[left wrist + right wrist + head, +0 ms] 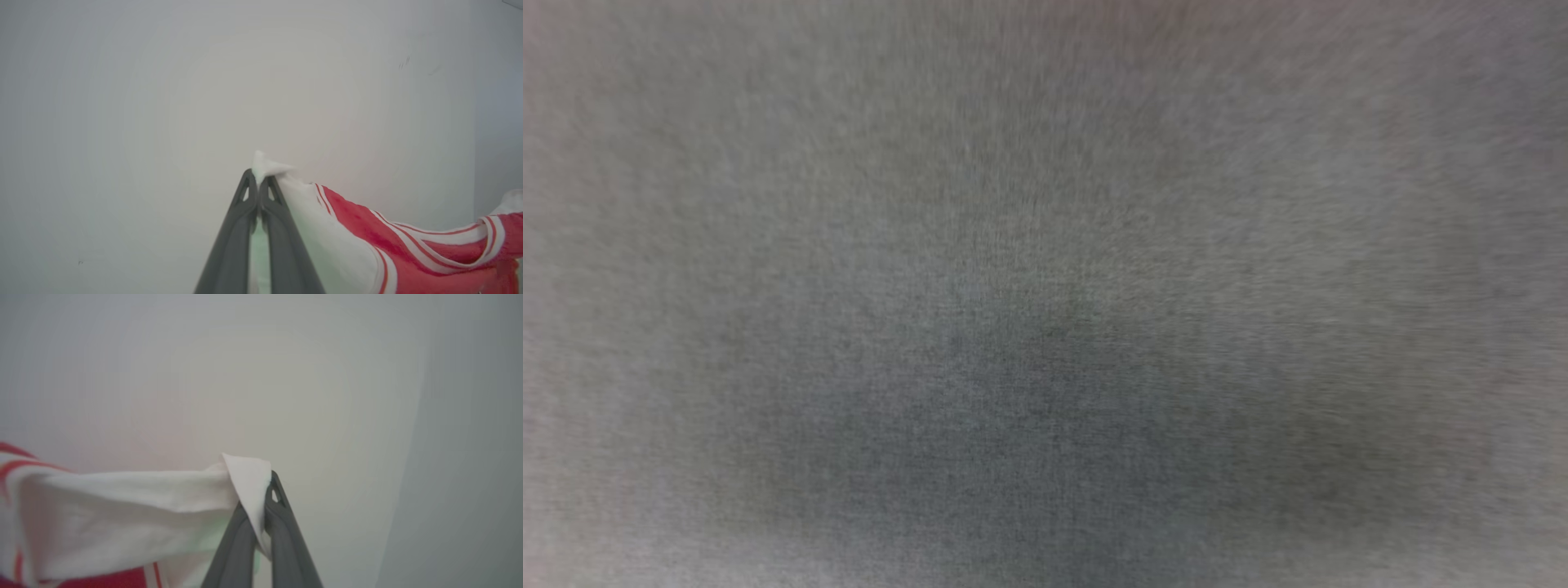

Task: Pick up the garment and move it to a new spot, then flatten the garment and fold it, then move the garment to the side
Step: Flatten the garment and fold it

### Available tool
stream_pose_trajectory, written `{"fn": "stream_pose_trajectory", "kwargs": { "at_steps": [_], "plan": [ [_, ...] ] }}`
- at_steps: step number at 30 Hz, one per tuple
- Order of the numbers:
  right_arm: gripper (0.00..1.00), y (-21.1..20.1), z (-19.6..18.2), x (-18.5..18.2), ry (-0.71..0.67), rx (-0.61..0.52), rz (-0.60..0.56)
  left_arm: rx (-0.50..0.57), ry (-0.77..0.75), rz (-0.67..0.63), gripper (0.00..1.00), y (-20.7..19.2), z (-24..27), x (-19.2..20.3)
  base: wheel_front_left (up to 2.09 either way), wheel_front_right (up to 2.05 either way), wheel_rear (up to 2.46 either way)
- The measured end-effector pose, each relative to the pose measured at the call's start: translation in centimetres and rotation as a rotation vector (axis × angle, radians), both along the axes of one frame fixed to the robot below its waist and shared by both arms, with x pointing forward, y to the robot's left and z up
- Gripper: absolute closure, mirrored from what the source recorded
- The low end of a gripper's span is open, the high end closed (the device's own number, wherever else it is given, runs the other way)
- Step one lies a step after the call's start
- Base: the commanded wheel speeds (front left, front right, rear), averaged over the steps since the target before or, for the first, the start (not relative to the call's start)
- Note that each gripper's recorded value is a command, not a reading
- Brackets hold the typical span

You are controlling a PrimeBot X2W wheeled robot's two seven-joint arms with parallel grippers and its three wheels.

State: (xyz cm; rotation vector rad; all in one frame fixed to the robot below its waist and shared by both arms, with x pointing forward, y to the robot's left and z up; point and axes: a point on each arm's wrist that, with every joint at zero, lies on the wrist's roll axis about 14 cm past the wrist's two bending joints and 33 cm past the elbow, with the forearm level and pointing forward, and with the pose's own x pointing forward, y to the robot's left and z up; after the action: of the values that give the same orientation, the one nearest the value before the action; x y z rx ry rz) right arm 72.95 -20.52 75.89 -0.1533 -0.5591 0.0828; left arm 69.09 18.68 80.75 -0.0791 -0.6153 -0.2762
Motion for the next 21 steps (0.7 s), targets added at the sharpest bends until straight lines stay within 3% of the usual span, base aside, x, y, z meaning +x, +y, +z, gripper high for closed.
{"fn": "stream_pose_trajectory", "kwargs": {
  "at_steps": [6,12,15,21],
  "plan": [
    [1.0,3.1,-11.9,4.7,0.167,-0.003,0.046,-0.031,0.168,0.012,1.0,0.8,-11.6,4.1,0.0,0.0,0.0],
    [1.0,7.4,-22.3,6.5,0.35,0.044,0.128,0.005,0.332,0.053,1.0,2.0,-20.5,5.1,0.0,0.0,0.0],
    [1.0,9.2,-24.8,6.5,0.397,0.082,0.167,0.025,0.399,0.07,1.0,2.6,-23.2,4.7,0.0,0.0,0.0],
    [1.0,10.1,-25.7,5.3,0.439,0.104,0.203,0.068,0.518,0.063,1.0,2.5,-26.7,2.5,0.0,0.0,0.0]
  ]
}}
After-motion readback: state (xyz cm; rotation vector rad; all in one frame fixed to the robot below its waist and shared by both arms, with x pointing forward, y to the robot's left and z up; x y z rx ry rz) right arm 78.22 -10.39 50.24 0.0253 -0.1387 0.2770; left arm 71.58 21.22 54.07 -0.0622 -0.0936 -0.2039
